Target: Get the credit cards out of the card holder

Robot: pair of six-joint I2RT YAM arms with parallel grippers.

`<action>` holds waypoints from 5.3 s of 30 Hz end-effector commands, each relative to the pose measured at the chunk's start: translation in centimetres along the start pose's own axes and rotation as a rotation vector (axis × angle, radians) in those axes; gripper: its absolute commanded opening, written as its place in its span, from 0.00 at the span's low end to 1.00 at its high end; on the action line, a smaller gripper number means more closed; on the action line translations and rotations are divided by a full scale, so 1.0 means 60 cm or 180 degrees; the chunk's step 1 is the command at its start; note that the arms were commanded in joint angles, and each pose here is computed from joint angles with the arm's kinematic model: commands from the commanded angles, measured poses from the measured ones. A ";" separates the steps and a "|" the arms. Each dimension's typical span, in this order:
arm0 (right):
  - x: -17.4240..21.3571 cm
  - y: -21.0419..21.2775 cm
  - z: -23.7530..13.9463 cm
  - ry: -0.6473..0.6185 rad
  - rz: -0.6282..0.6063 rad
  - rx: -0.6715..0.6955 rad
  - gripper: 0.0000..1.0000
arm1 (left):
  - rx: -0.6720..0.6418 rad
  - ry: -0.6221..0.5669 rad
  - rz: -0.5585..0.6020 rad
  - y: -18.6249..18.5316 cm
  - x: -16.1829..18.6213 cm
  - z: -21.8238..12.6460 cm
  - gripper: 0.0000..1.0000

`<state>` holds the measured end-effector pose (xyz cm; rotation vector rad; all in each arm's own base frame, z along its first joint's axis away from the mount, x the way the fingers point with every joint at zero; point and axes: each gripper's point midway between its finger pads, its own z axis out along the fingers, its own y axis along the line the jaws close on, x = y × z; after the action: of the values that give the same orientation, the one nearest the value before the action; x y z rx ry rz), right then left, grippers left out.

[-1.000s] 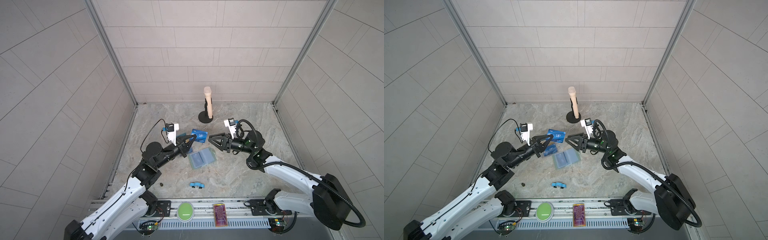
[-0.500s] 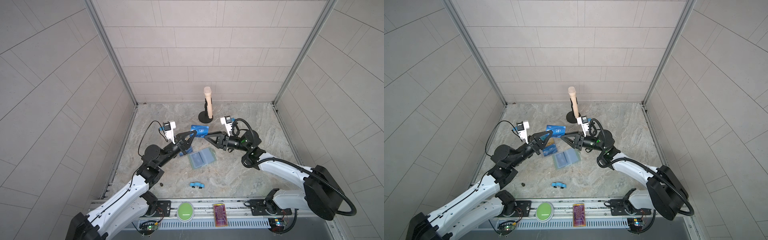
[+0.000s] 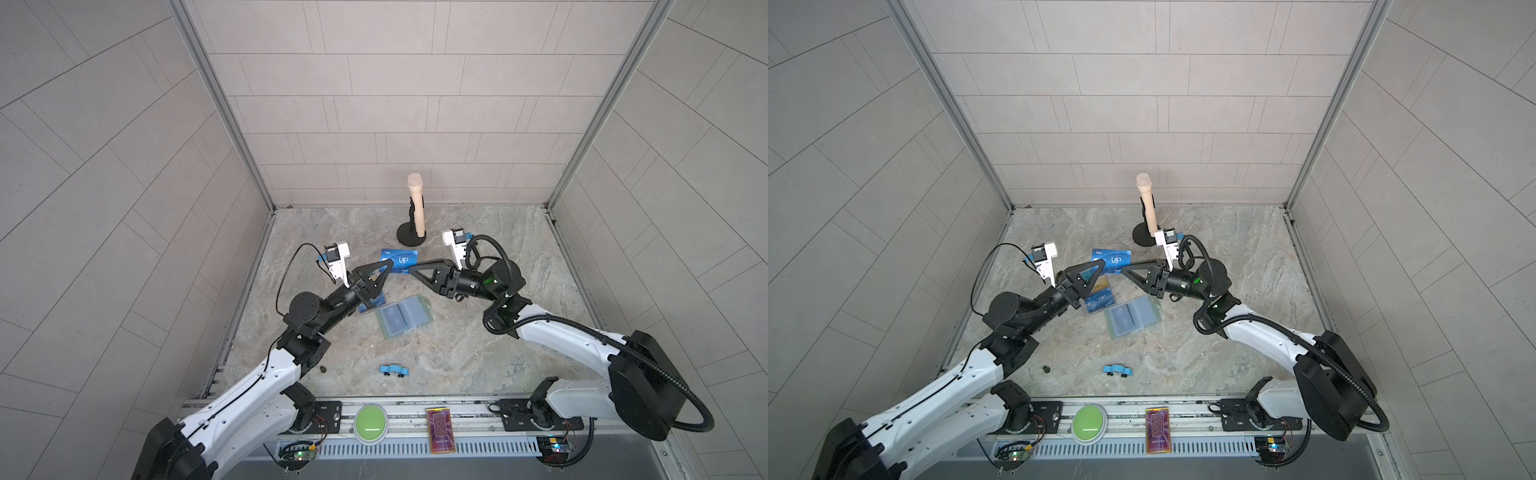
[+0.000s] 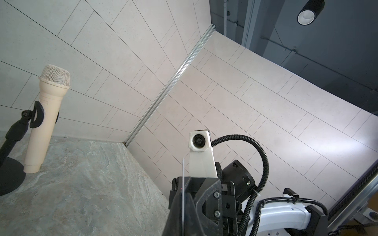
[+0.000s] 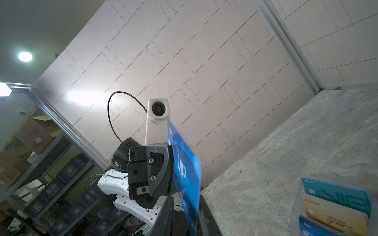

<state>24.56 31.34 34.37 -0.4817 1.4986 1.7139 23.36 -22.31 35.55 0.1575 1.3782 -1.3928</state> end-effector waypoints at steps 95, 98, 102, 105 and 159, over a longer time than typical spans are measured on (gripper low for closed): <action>0.168 0.050 -0.031 0.2180 -0.0841 -0.0411 0.00 | 0.0435 0.3104 0.0973 -0.059 0.149 -0.113 0.23; 0.168 0.047 -0.030 0.2179 -0.0841 -0.0403 0.00 | 0.0446 0.3108 0.0961 -0.060 0.150 -0.114 0.21; 0.166 0.045 -0.027 0.2169 -0.0865 -0.0388 0.00 | 0.0468 0.3145 0.0936 -0.059 0.155 -0.116 0.09; 0.164 0.044 -0.027 0.2156 -0.0883 -0.0365 0.00 | 0.0495 0.3168 0.0909 -0.060 0.158 -0.118 0.09; 0.124 -0.139 -0.140 0.1760 -0.1220 0.1877 0.66 | -0.0669 0.3696 0.2149 0.259 0.091 -0.102 0.00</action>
<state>24.55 26.08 21.17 -0.9048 2.0538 0.8331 29.47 -15.81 19.54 1.2122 2.1456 -0.4328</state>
